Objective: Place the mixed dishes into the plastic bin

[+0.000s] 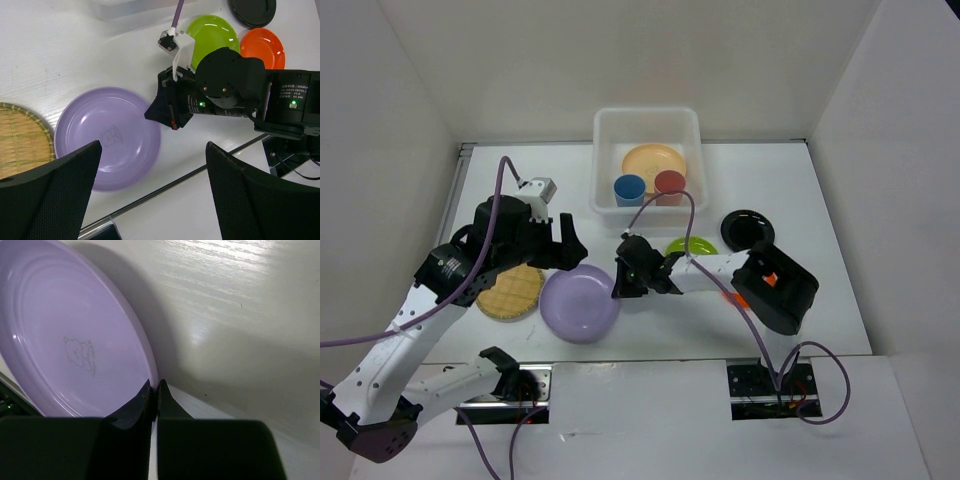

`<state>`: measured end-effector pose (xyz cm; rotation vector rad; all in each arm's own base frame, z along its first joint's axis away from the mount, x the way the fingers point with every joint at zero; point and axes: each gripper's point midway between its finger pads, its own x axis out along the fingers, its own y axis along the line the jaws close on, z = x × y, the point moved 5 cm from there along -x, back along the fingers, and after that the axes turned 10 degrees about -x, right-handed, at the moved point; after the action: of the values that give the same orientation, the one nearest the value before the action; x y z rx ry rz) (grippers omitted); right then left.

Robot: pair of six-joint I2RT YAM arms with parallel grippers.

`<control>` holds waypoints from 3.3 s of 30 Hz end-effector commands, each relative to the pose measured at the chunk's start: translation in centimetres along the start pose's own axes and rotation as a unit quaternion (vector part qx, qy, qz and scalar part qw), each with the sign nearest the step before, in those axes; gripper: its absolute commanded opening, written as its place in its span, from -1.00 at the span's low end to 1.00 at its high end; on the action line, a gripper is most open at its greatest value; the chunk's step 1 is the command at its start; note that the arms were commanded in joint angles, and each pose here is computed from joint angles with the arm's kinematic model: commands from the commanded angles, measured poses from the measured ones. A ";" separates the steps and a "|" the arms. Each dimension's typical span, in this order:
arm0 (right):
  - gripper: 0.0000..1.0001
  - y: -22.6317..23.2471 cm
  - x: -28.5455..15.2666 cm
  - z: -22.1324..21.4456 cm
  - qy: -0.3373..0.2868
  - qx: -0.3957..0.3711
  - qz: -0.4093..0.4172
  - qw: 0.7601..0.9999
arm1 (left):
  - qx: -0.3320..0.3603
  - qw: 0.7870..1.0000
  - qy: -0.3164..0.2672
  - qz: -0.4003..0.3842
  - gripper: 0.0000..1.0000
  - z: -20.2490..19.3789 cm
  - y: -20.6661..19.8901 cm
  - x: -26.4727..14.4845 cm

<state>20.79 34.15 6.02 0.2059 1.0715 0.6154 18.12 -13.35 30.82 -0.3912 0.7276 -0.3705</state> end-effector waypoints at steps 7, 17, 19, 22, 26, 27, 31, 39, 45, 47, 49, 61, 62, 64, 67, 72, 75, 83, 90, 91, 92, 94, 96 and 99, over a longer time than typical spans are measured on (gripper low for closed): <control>-1.00 2.7 -8.2 4.0 -0.069 -0.033 -0.013 0.997 | 0.000 1.000 -0.023 -0.011 0.82 1.0 -0.5 -1.0; -1.00 0.9 -24.3 20.4 -0.266 -0.035 0.010 0.963 | -0.007 0.988 -0.140 -0.070 0.82 4.5 -2.7 -7.0; -1.00 -0.9 -25.0 23.5 -0.289 -0.030 0.002 0.957 | -0.008 0.981 -0.174 -0.086 0.82 5.4 -3.1 -8.9; -1.00 -2.5 -26.4 30.0 -0.335 -0.029 -0.002 0.942 | -0.009 0.977 -0.194 -0.094 0.82 5.8 -3.3 -10.3; -1.00 -6.5 -21.4 34.8 -0.309 -0.002 -0.030 0.951 | -0.012 0.979 -0.190 -0.069 0.82 5.5 -2.6 -10.6; -1.00 -7.5 -20.9 35.6 -0.309 0.004 -0.036 0.951 | -0.012 0.978 -0.194 -0.072 0.82 5.5 -2.6 -10.9; -1.00 -9.5 -19.3 38.6 -0.302 0.013 -0.055 0.952 | -0.010 0.978 -0.201 -0.060 0.82 5.7 -2.3 -11.1; -1.00 -16.2 -15.8 39.5 -0.274 0.050 -0.116 0.953 | -0.006 0.978 -0.200 -0.052 0.82 5.6 -2.0 -11.1; -1.00 -19.4 -11.0 36.6 -0.201 0.063 -0.156 0.965 | -0.001 0.979 -0.197 -0.055 0.82 5.5 -2.1 -10.8; -1.00 -20.8 -8.9 35.8 -0.181 0.070 -0.166 0.967 | -0.001 0.980 -0.194 -0.053 0.82 5.4 -2.0 -10.6; -1.00 -21.9 -8.0 35.2 -0.168 0.078 -0.172 0.968 | -0.001 0.980 -0.194 -0.053 0.82 5.4 -2.0 -10.6; -0.57 -23.7 -6.1 34.1 -0.146 0.078 -0.199 0.966 | -0.005 0.981 -0.190 -0.051 0.82 5.4 -2.0 -10.3; -0.45 -23.7 -6.1 34.1 -0.146 0.078 -0.199 0.966 | -0.005 0.981 -0.190 -0.051 0.82 5.4 -2.0 -10.3; -0.19 -22.9 -6.4 34.3 -0.149 0.073 -0.195 0.967 | -0.005 0.981 -0.186 -0.049 0.82 5.4 -2.0 -10.0; 0.02 -22.3 -7.2 34.8 -0.161 0.069 -0.187 0.967 | -0.004 0.982 -0.183 -0.053 0.82 5.4 -2.1 -10.0; 0.31 -20.4 -10.1 36.2 -0.194 0.058 -0.175 0.964 | -0.003 0.981 -0.185 -0.059 0.82 5.5 -2.3 -10.2; 0.46 -17.6 -13.4 37.5 -0.228 0.041 -0.152 0.961 | 0.003 0.983 -0.174 -0.064 0.82 5.6 -2.7 -9.8; 0.80 -7.0 -26.2 37.8 -0.330 -0.019 -0.106 0.938 | 0.023 0.988 -0.020 -0.149 0.82 2.2 -4.7 -3.0; 0.89 -1.8 -37.8 33.6 -0.397 -0.029 -0.119 0.910 | -0.052 0.977 0.091 -0.186 0.42 -3.2 -3.9 4.0; 0.89 -0.8 -39.7 32.7 -0.412 -0.030 -0.123 0.902 | -0.068 0.973 0.084 -0.203 0.35 -3.1 -4.4 4.5; 0.89 -0.1 -40.5 32.1 -0.419 -0.027 -0.121 0.900 | -0.077 0.971 0.093 -0.206 0.29 -3.8 -4.4 5.3; 0.89 2.4 -41.4 30.9 -0.429 -0.040 -0.107 0.896 | -0.106 0.967 0.093 -0.212 0.16 -4.8 -4.7 6.9; 0.89 3.9 -43.4 29.8 -0.450 -0.035 -0.093 0.888 | -0.127 0.968 0.087 -0.197 -0.08 -5.3 -4.5 8.5; 0.89 5.4 -45.6 28.1 -0.456 -0.025 -0.057 0.888 | -0.146 0.964 0.085 -0.205 -0.28 -5.7 -5.5 10.4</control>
<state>29.30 17.04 57.12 0.3183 0.0885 0.3896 18.29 -21.55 21.34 -0.6789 0.9958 -0.6276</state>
